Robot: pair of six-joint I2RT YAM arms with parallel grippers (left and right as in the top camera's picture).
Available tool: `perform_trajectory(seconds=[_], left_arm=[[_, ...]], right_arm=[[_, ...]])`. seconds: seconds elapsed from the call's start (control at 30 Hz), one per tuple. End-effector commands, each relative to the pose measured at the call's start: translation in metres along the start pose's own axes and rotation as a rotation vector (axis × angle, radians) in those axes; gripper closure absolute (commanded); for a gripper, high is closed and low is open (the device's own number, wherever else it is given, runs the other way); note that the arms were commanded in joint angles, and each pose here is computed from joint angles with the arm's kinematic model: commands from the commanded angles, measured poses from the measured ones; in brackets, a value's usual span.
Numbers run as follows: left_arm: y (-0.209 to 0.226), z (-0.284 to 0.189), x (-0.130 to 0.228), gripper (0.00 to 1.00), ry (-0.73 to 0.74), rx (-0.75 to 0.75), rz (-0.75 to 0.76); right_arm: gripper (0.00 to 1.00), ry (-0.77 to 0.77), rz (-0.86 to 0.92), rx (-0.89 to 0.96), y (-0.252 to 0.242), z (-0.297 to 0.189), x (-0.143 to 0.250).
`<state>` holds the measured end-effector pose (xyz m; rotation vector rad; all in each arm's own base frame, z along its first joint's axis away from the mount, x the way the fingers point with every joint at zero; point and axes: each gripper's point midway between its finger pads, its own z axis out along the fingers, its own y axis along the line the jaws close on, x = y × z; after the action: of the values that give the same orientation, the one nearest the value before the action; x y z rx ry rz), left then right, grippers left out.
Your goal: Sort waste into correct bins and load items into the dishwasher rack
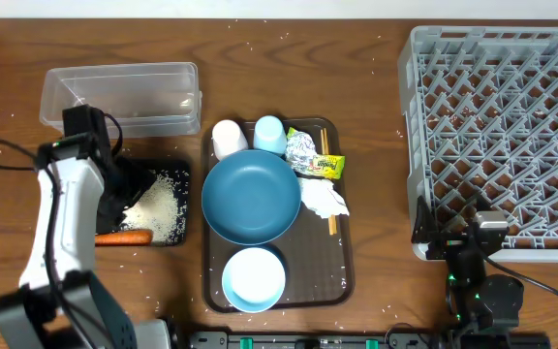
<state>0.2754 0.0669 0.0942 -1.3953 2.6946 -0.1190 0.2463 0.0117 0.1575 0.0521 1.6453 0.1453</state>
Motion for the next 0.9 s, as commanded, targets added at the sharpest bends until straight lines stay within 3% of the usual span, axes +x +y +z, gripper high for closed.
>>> perform_trajectory(seconds=[0.0, 0.13, 0.27, 0.37, 0.47, 0.6, 0.7, 0.87], left_arm=[[-0.022, -0.027, 0.022, 0.33, 0.023, 0.157, 0.058], [-0.054, -0.055, 0.056, 0.32, 0.019, 0.297, 0.213], [-0.097, -0.071, 0.098, 0.31, -0.022, 0.403, 0.474], [-0.133, -0.079, 0.125, 0.16, -0.085, 0.483, 0.657], [-0.156, -0.082, 0.14, 0.13, -0.147, 0.507, 0.741], [-0.166, -0.072, 0.16, 0.12, -0.109, 0.468, 0.857], [-0.153, -0.052, 0.173, 0.12, -0.016, 0.344, 0.959], [-0.142, -0.029, 0.186, 0.12, 0.074, 0.237, 1.014]], right_arm=[[0.01, 0.008, -0.005, -0.006, 0.001, 0.0, 0.002], [0.01, 0.008, -0.005, -0.006, 0.001, 0.0, 0.002], [0.01, 0.008, -0.005, -0.006, 0.001, 0.0, 0.002], [0.01, 0.008, -0.005, -0.006, 0.001, 0.0, 0.002], [0.01, 0.008, -0.005, -0.006, 0.001, 0.0, 0.002], [0.01, 0.008, -0.005, -0.006, 0.001, 0.0, 0.002], [0.01, 0.008, -0.005, -0.006, 0.001, 0.0, 0.002], [0.01, 0.008, -0.005, -0.006, 0.001, 0.0, 0.002]])
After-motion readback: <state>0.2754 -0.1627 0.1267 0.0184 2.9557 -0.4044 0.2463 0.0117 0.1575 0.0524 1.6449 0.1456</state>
